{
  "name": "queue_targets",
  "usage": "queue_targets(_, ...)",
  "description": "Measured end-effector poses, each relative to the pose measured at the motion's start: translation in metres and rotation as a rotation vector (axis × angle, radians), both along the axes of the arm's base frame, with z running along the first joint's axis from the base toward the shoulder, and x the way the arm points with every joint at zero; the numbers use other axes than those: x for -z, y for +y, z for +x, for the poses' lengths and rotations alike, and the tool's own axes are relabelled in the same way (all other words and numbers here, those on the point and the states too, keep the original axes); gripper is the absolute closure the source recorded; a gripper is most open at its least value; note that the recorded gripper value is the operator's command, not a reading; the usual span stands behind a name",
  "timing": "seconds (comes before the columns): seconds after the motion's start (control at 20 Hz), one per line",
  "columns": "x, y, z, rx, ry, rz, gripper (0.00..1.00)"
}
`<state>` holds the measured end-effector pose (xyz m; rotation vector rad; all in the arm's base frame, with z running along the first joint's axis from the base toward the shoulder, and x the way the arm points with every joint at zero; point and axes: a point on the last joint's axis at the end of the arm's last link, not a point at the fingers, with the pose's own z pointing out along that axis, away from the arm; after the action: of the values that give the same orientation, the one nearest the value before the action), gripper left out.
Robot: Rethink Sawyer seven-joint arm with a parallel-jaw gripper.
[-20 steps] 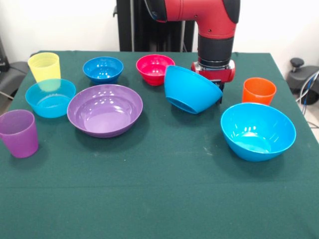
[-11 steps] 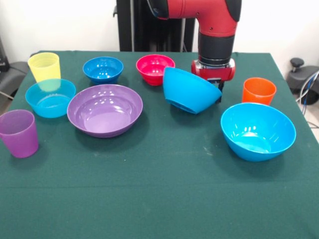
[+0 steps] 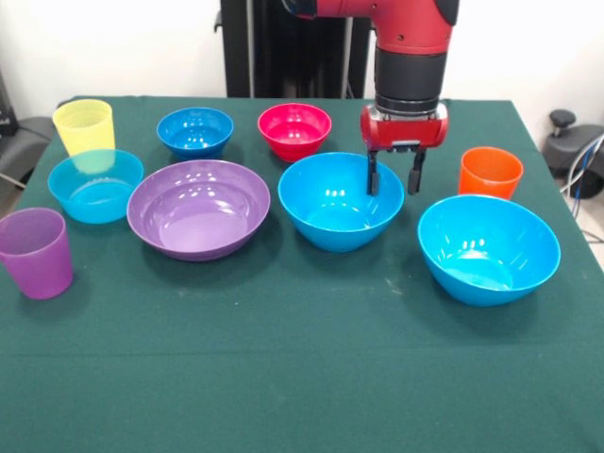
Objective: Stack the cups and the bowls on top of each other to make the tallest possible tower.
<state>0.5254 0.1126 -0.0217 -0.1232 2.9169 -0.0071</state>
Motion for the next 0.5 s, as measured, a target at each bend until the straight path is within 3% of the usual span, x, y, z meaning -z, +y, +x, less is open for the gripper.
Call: queue_targets(0.5, -0.0101, -0.0027, 0.0080, 0.003, -0.023, -0.003, 0.00)
